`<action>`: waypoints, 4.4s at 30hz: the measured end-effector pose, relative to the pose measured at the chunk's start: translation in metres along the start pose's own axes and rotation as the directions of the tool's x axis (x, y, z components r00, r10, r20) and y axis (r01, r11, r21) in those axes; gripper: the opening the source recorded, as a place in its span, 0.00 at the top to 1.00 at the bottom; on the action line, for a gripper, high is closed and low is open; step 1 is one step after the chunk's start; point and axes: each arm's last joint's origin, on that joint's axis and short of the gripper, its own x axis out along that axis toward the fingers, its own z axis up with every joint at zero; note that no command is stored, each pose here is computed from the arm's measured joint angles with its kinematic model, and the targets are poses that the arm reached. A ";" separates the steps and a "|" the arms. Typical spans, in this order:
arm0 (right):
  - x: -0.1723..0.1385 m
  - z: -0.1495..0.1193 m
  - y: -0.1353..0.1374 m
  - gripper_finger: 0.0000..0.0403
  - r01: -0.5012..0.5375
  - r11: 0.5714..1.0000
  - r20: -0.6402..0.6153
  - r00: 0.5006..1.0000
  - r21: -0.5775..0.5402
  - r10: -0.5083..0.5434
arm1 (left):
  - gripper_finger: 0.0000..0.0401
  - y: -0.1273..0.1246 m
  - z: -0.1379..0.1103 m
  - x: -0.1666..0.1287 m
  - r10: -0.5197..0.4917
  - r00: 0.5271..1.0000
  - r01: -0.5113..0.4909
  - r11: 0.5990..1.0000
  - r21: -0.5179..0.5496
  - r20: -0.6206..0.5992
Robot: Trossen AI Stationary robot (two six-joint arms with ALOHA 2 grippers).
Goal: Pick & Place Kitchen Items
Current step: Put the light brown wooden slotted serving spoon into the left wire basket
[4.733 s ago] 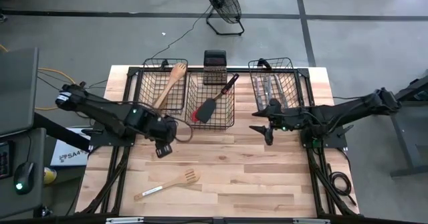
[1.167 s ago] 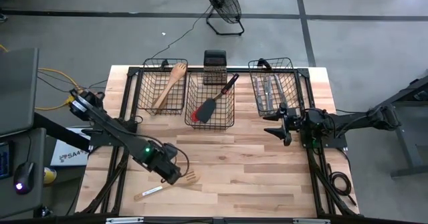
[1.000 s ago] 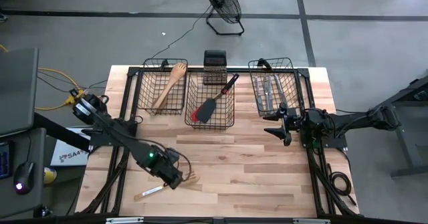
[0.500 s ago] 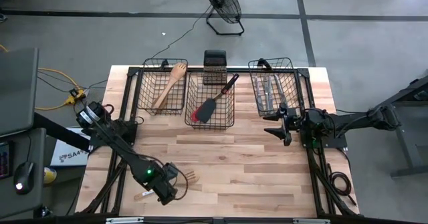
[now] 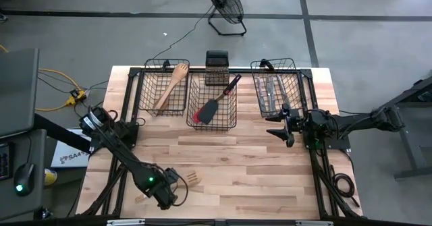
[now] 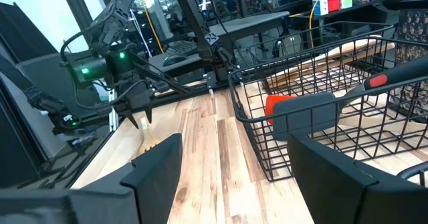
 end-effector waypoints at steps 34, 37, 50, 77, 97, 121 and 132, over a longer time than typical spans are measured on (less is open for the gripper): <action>0.000 0.000 0.000 0.35 0.000 1.000 -0.001 1.000 0.000 0.000 | 0.82 -0.003 0.002 0.025 0.086 0.996 -0.085 0.989 0.125 -0.010; 0.000 0.000 0.000 0.35 0.000 1.000 -0.001 1.000 0.000 0.000 | 0.82 -0.008 0.004 0.020 0.088 0.996 -0.091 0.987 0.132 0.026; 0.000 0.000 0.000 0.35 0.001 1.000 -0.002 1.000 0.000 -0.001 | 0.82 -0.046 0.023 -0.045 0.035 0.956 -0.090 0.980 0.176 0.293; 0.000 -0.001 0.000 0.35 0.003 1.000 -0.010 1.000 -0.001 -0.003 | 0.82 0.061 0.170 -0.194 0.603 0.493 -0.614 0.752 -0.240 0.628; 0.000 -0.001 0.000 0.35 0.003 1.000 -0.010 1.000 -0.001 -0.003 | 0.82 0.116 0.215 -0.206 0.751 0.373 -0.686 0.619 -0.383 0.545; 0.000 -0.001 0.000 0.35 0.003 1.000 -0.010 1.000 -0.001 -0.003 | 0.82 0.198 0.211 -0.239 0.793 0.459 -0.652 0.607 -0.455 0.400; 0.000 -0.001 0.000 0.35 0.003 1.000 -0.010 1.000 -0.001 -0.003 | 0.82 0.224 0.174 -0.207 0.687 0.520 -0.522 0.726 -0.448 0.508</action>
